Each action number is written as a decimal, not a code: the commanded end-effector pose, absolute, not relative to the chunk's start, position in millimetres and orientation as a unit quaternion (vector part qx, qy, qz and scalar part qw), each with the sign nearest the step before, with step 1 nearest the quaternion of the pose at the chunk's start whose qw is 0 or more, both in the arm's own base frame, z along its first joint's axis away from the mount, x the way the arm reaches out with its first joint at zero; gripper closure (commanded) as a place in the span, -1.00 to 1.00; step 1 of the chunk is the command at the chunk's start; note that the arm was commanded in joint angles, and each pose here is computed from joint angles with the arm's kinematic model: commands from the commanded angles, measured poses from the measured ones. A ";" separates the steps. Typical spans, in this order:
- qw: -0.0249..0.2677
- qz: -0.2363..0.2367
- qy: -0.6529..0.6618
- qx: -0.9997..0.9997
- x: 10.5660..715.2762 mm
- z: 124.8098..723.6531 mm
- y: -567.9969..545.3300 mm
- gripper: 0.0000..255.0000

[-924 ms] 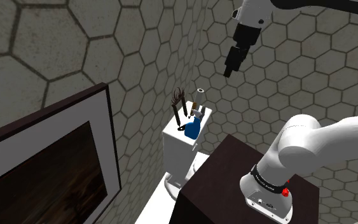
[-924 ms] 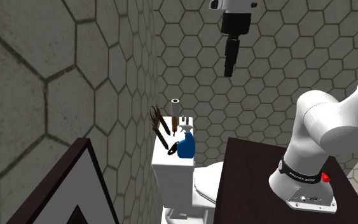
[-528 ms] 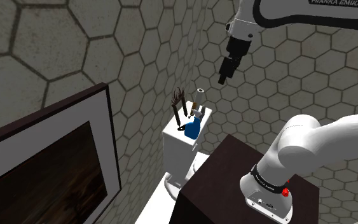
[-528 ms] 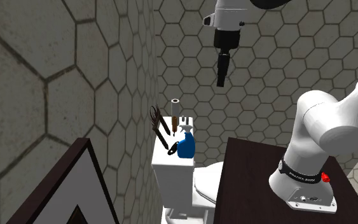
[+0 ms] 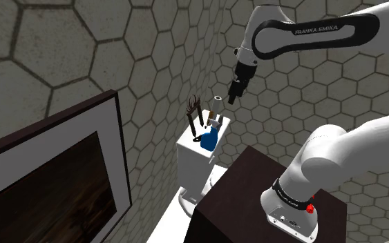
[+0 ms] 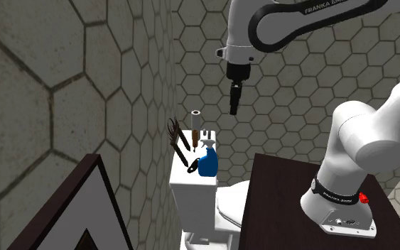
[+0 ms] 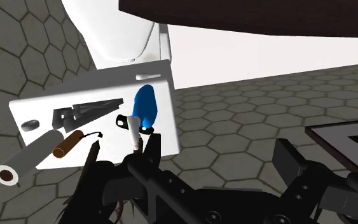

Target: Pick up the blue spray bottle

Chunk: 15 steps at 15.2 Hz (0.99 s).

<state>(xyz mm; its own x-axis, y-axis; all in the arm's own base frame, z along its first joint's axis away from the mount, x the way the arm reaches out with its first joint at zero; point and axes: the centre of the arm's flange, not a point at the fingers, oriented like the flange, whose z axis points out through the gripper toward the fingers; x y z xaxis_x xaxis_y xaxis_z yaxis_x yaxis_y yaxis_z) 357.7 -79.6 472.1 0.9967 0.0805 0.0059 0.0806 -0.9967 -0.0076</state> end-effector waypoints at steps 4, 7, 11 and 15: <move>0.003 -0.003 -0.045 -0.999 382.1 419.1 -108.6 -1.00; 0.003 -0.002 -0.047 -0.999 396.7 386.4 -125.7 -1.00; 0.003 -0.001 -0.051 -0.999 416.1 342.7 -148.3 -1.00; 0.002 0.001 -0.054 -0.999 435.6 299.0 -170.8 -1.00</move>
